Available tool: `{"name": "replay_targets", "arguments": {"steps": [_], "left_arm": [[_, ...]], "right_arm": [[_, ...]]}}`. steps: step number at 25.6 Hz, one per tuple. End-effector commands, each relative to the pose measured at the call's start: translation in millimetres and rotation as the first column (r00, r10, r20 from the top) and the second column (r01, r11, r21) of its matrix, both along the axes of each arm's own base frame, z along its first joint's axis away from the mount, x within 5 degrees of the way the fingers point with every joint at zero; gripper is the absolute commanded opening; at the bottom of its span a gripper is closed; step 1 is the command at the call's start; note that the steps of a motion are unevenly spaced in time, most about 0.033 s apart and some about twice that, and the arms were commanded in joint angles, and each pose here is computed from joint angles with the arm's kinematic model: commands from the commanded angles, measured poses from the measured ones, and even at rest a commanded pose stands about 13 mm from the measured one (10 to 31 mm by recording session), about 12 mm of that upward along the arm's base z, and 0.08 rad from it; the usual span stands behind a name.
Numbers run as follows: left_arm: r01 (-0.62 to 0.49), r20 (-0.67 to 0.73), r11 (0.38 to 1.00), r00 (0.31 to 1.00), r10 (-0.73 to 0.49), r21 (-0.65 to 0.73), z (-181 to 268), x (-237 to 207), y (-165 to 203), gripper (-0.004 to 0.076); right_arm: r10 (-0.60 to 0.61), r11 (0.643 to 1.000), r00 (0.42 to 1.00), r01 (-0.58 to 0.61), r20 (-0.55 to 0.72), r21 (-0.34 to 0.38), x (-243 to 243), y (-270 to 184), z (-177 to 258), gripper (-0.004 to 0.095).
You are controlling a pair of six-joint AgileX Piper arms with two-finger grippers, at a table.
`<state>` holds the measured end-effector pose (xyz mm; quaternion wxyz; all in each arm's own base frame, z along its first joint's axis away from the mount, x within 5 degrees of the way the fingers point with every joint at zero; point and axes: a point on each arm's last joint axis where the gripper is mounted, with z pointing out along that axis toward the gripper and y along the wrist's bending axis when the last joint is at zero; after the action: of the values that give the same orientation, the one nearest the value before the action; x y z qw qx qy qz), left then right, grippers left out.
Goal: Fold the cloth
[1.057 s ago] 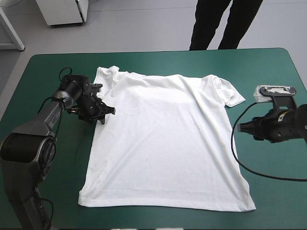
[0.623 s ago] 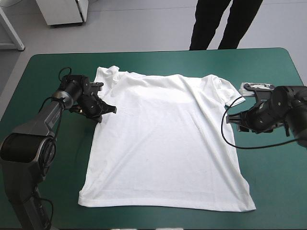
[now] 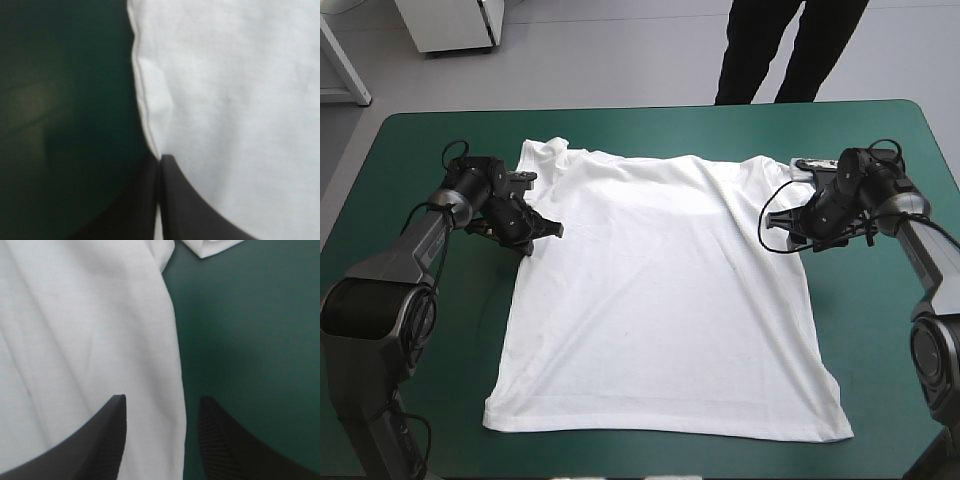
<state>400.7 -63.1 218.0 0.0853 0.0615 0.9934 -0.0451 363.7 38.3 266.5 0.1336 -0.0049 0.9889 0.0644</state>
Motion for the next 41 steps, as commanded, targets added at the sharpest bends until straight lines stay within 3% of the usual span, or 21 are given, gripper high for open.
{"name": "replay_targets", "arguments": {"steps": [1,5,11,17,21,26,36,41], "left_arm": [[-0.005,0.079,0.999,0.997,0.009,-0.040,23,1,-4,-0.0022],[-0.003,0.078,0.998,0.997,0.007,-0.057,23,0,-5,-0.0022],[-0.001,0.076,0.997,0.997,0.007,-0.072,23,0,-7,-0.0022],[0.004,0.070,0.998,0.998,0.001,-0.070,23,0,-6,-0.0022],[0.005,0.070,0.997,0.998,0.000,-0.074,23,0,-7,-0.0022],[0.008,0.077,0.997,0.997,-0.002,-0.075,27,-2,-7,-0.0022],[0.064,0.183,0.994,0.982,-0.047,-0.088,77,-7,-7,-0.0022],[0.118,0.396,0.986,0.916,-0.063,-0.117,165,-25,-8,-0.0022]], "right_arm": [[0.021,1.000,0.996,-0.021,0.088,-0.005,7,5,12,0.0374],[0.074,0.994,0.996,-0.070,0.053,-0.082,14,17,-8,0.0374],[0.051,0.995,0.998,-0.055,-0.045,-0.088,20,17,-35,0.0358],[0.051,0.994,0.994,-0.060,-0.100,-0.093,22,17,-49,0.0185],[0.054,0.994,0.994,-0.063,-0.098,-0.093,22,17,-49,-0.0015],[0.065,0.993,0.993,-0.075,-0.101,-0.095,19,17,-44,-0.0017],[0.067,0.995,0.993,-0.059,0.098,-0.078,1,15,20,-0.0017],[0.073,0.997,0.917,-0.053,0.393,-0.062,-31,10,117,-0.0017]]}}
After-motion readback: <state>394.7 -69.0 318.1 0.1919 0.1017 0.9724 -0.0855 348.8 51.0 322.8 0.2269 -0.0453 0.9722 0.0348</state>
